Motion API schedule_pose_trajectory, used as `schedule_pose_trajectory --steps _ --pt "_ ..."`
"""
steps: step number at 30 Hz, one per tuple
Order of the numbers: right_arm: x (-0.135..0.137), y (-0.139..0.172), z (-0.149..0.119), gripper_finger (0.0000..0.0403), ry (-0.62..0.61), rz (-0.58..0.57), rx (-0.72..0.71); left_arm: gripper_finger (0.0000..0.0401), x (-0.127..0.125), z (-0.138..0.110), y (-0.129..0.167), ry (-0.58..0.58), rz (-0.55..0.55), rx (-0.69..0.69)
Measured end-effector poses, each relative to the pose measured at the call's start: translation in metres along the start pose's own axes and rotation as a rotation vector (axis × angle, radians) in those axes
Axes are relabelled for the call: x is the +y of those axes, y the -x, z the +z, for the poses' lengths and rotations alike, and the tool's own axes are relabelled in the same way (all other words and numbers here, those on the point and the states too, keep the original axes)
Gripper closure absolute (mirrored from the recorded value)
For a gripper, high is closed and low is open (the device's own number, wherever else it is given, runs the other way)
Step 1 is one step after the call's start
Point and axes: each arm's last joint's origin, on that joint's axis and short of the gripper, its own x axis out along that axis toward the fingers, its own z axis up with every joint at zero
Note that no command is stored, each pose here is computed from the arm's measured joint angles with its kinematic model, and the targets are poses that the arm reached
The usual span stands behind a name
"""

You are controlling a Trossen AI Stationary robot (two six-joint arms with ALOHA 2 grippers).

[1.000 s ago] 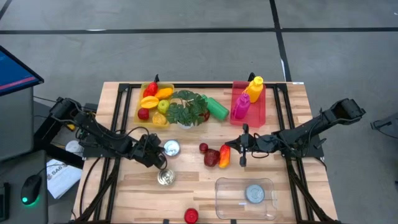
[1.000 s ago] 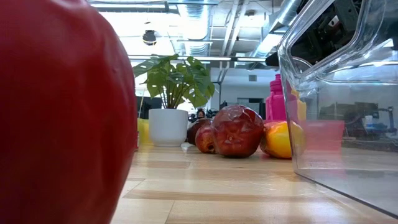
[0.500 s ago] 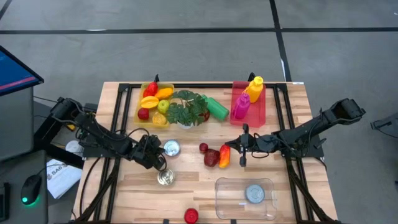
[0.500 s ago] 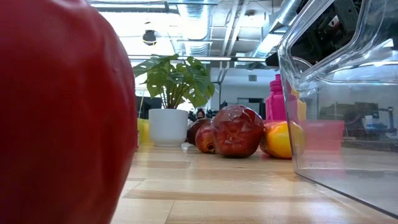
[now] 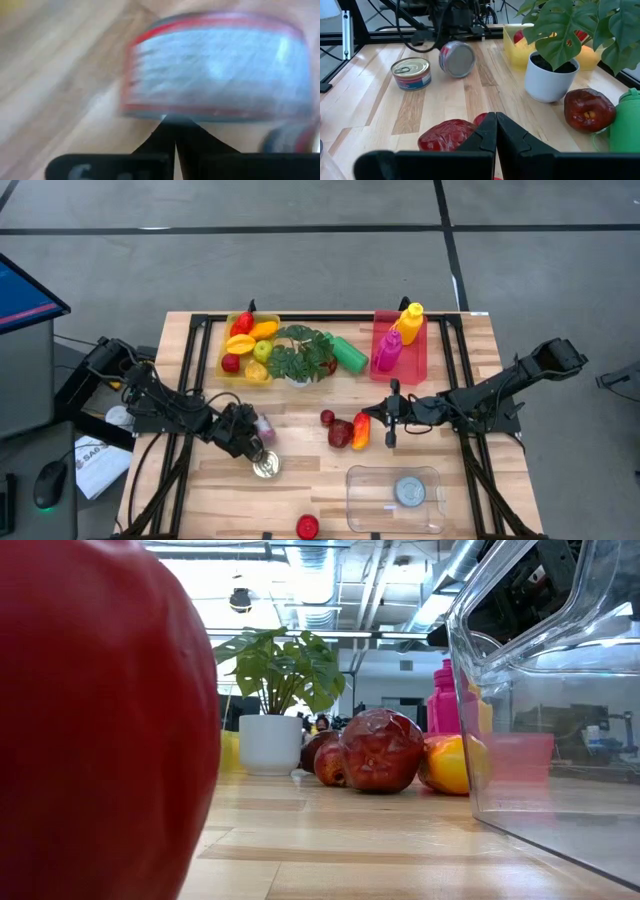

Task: Pick & Place Food Item
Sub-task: Put the red tuna can into the transparent bin

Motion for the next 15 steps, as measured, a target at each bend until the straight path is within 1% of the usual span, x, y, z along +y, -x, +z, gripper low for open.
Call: schedule_pose_trajectory --steps 2,15 --pt "0.0 0.0 0.0 0.0403 0.0 0.0 0.0 0.0401 0.0027 -0.0014 -0.0004 -0.005 0.021 0.002" --pt "-0.0001 0.0 0.0 0.0403 0.0 0.0 0.0 0.0401 0.0016 -0.0002 -0.0002 0.001 0.018 -0.016"
